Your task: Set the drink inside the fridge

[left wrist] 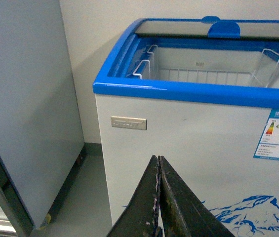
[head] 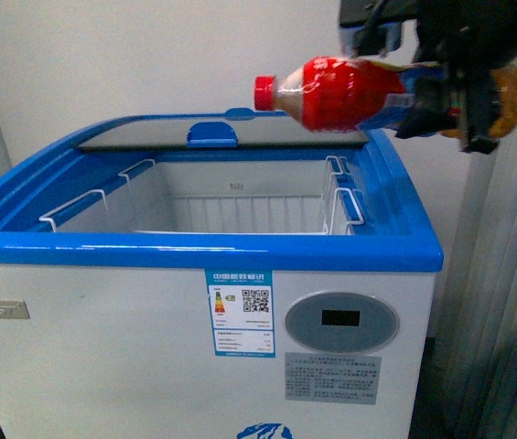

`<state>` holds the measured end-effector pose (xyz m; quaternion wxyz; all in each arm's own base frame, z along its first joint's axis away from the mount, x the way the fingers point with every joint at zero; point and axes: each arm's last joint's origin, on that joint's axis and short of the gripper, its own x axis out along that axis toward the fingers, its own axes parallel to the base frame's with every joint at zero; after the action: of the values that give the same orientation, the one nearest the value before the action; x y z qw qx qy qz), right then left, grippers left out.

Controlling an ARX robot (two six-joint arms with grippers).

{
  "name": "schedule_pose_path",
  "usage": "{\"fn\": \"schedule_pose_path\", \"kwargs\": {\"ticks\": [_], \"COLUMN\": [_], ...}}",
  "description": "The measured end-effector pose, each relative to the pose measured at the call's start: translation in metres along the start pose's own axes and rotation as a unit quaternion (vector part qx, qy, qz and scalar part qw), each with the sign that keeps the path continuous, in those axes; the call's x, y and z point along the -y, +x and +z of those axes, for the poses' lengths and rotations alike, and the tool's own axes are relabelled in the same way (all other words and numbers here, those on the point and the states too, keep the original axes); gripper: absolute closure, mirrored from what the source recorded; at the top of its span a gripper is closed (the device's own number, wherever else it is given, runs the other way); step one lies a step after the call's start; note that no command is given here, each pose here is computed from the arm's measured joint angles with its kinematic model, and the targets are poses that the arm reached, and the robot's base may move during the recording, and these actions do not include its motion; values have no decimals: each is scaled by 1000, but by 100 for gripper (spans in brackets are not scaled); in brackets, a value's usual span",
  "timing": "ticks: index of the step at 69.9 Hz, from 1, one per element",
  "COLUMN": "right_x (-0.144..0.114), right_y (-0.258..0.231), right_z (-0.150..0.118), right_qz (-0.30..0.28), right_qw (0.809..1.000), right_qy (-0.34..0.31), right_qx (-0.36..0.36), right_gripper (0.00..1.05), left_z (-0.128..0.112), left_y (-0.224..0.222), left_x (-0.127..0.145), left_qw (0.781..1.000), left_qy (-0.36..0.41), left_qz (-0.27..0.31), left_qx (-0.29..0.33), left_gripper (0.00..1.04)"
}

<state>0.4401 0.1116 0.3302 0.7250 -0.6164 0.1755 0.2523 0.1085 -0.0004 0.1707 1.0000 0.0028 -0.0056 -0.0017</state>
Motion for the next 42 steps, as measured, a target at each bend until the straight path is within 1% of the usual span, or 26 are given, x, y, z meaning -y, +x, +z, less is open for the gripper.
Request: {"fn": "schedule_pose_path", "kwargs": {"ticks": [8, 16, 22, 31, 42], "right_x": [-3, -12, -19, -27, -28], "right_y": [29, 60, 73, 85, 88], "right_z": [17, 38, 48, 54, 55], "right_qz": [11, 24, 34, 41, 33], "right_qw": [1000, 999, 999, 998, 999], "right_qy": [-21, -32, -34, -36, -25], "right_qx": [2, 9, 12, 15, 9], "right_gripper": [65, 65, 65, 65, 65], "left_z": [-4, -2, -2, -2, -2], "left_y": [-7, -11, -11, -11, -11], "left_x": [0, 0, 0, 0, 0], "left_qw": [1000, 1000, 1000, 1000, 1000], "left_qy": [-1, 0, 0, 0, 0], "left_qz": [1, 1, 0, 0, 0], "left_qx": [-15, -1, 0, 0, 0], "left_gripper": [102, 102, 102, 102, 102]}}
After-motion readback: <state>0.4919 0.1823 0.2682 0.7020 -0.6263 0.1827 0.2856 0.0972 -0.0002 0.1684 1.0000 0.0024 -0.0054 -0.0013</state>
